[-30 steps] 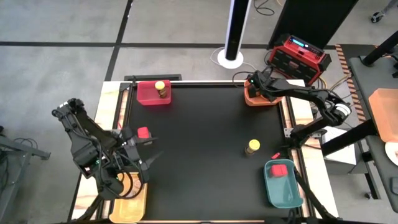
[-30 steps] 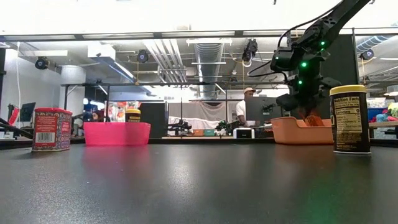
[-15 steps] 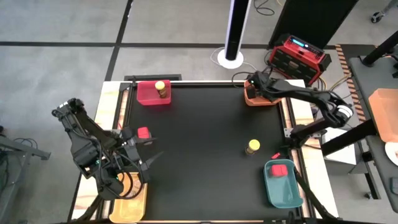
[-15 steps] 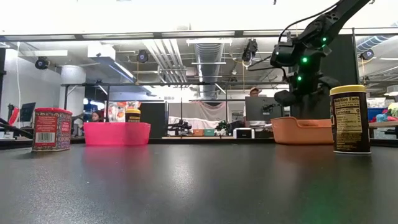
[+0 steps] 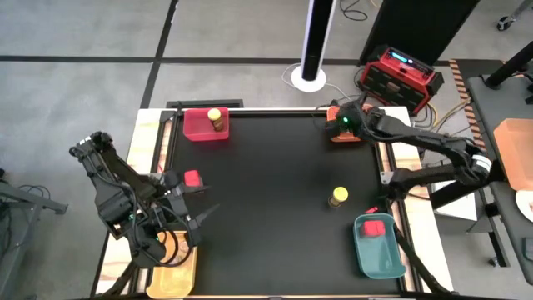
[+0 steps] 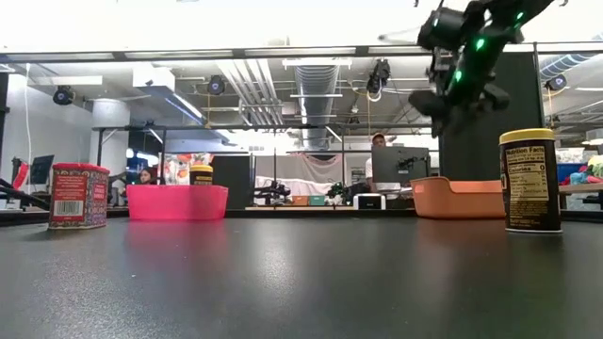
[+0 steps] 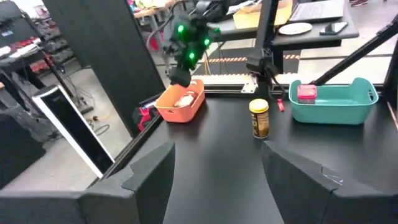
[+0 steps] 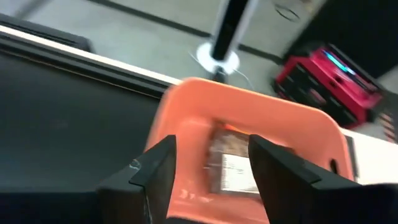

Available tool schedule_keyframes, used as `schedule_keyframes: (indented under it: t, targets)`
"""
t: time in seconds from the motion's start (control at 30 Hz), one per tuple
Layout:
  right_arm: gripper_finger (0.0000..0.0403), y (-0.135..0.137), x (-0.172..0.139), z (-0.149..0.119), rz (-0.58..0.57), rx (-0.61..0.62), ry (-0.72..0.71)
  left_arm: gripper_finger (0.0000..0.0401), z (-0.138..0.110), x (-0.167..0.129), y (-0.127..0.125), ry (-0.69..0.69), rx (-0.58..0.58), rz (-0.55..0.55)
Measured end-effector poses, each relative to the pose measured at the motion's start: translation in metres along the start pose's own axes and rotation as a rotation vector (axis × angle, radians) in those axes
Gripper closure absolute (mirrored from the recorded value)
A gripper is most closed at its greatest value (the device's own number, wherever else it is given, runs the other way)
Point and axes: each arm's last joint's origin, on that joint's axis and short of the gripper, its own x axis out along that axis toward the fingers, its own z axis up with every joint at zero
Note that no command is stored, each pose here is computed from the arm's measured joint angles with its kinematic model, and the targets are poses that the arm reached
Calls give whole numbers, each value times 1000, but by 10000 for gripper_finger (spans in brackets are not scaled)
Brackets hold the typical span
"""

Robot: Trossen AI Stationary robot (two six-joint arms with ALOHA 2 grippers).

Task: Sort spices by type
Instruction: Put the red seasoning can into the blue bin

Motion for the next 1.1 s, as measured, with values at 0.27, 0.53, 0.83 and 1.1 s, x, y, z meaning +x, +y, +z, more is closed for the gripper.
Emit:
schedule_keyframes:
  t: [0.27,0.53,0.83,1.1]
  targets:
    - [237,30,-62,-19,281,-85,-113,178,-1,0,-2,40,-8,-47]
    - [273,75,-114,-58,576,-253,-194,178,-3,1,-5,54,-28,-57]
    - [312,110,-154,-107,799,-393,-207,178,-17,11,-29,95,18,-54]
    - [344,118,-175,-144,915,-428,-108,178,-27,19,-45,132,-1,-48]
